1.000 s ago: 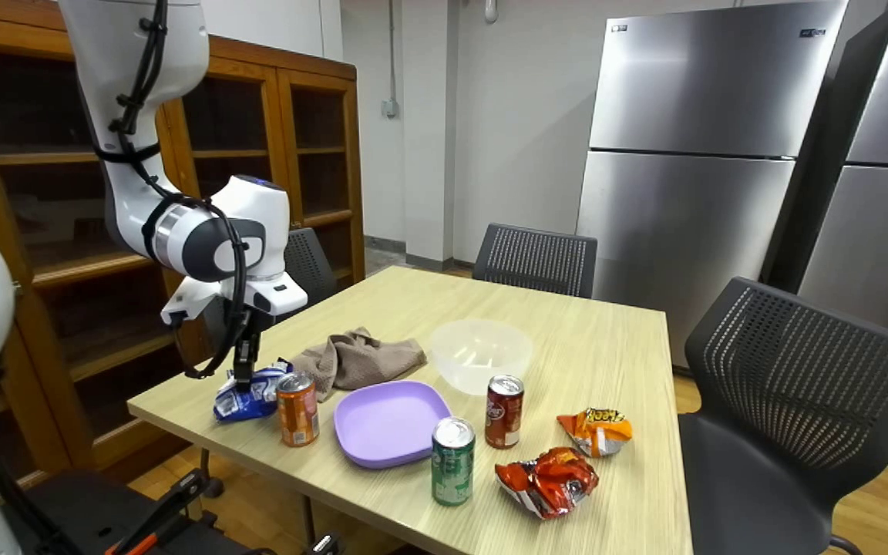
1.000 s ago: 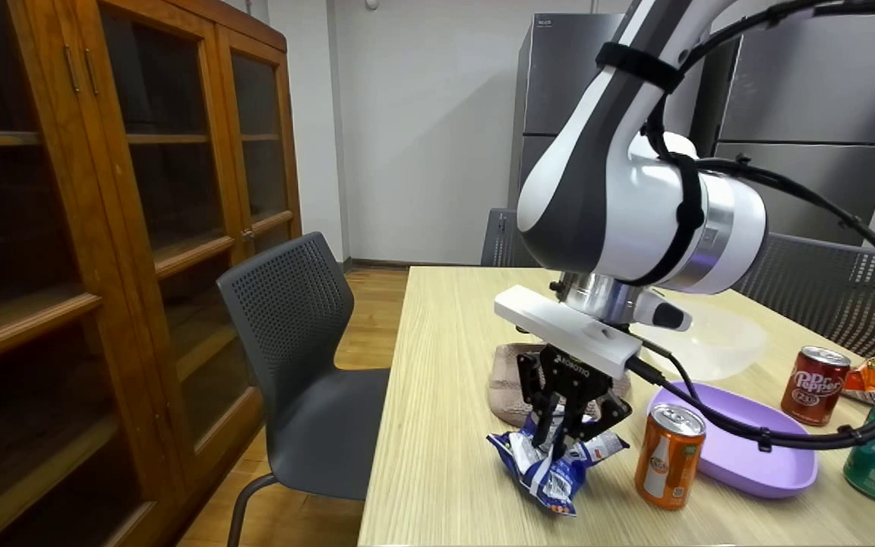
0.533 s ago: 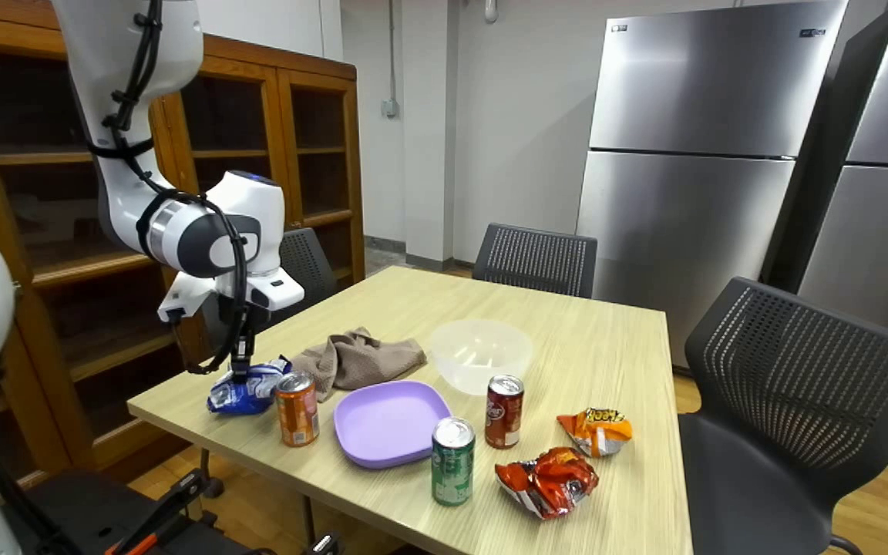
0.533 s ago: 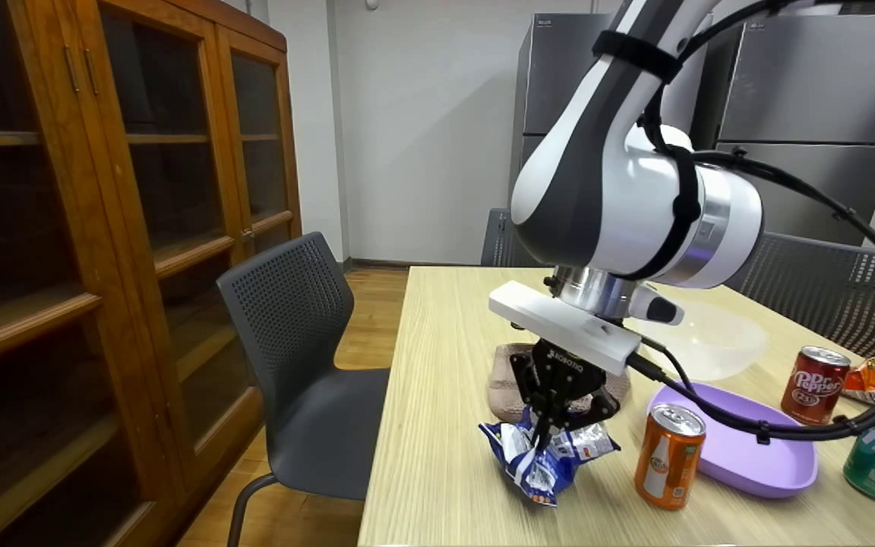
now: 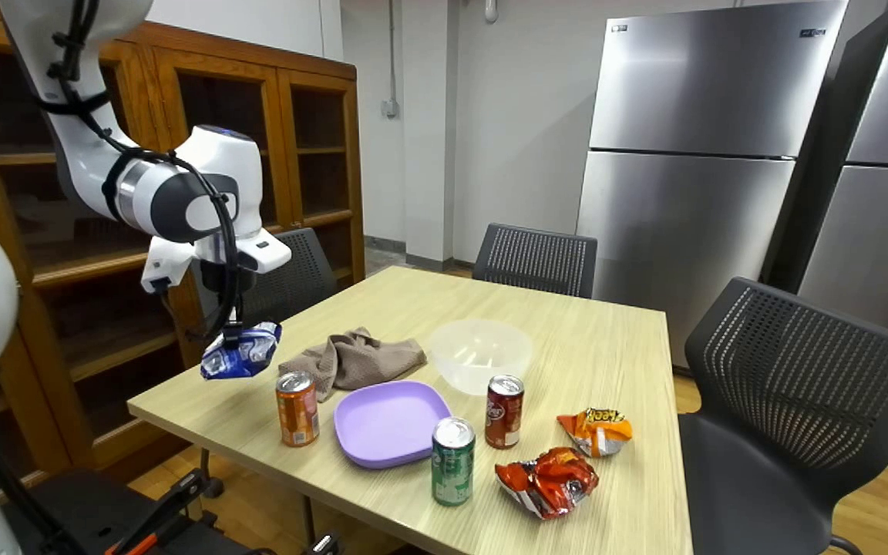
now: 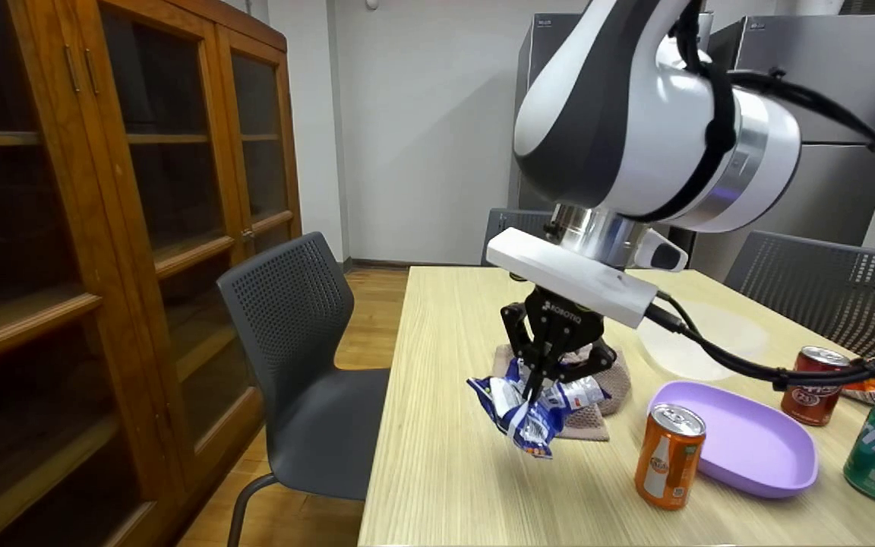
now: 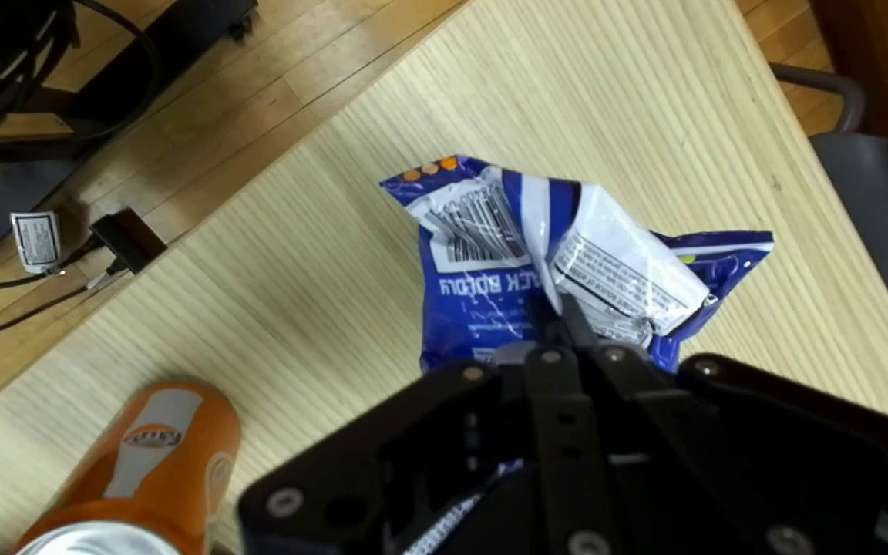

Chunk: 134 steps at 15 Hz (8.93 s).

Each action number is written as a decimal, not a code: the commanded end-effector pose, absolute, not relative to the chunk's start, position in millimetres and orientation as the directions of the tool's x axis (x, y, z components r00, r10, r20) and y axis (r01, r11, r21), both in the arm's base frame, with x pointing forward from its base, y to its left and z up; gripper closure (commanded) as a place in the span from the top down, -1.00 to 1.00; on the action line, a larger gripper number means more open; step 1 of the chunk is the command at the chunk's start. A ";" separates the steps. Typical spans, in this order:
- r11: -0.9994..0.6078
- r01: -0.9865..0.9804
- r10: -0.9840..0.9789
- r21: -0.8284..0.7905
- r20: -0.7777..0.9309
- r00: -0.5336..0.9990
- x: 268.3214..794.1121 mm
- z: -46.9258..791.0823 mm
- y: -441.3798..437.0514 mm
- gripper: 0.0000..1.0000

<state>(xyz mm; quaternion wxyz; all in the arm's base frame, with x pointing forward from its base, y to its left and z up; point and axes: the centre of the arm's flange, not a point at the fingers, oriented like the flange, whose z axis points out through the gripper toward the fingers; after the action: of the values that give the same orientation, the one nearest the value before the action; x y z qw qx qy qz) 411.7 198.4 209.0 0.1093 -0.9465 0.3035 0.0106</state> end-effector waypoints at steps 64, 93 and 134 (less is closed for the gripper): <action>-0.731 -0.676 -0.662 -0.092 -0.142 0.736 670.4 166.4 -163.9 -1.00; -0.692 -0.712 -0.707 -0.115 -0.086 0.701 496.6 299.4 -213.0 1.00; -0.631 -0.773 -0.776 0.072 -0.065 0.627 401.4 173.5 -199.6 1.00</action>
<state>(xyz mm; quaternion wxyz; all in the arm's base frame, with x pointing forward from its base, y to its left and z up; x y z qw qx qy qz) 411.1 -206.5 173.9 -0.0039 -0.9042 0.4244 0.0489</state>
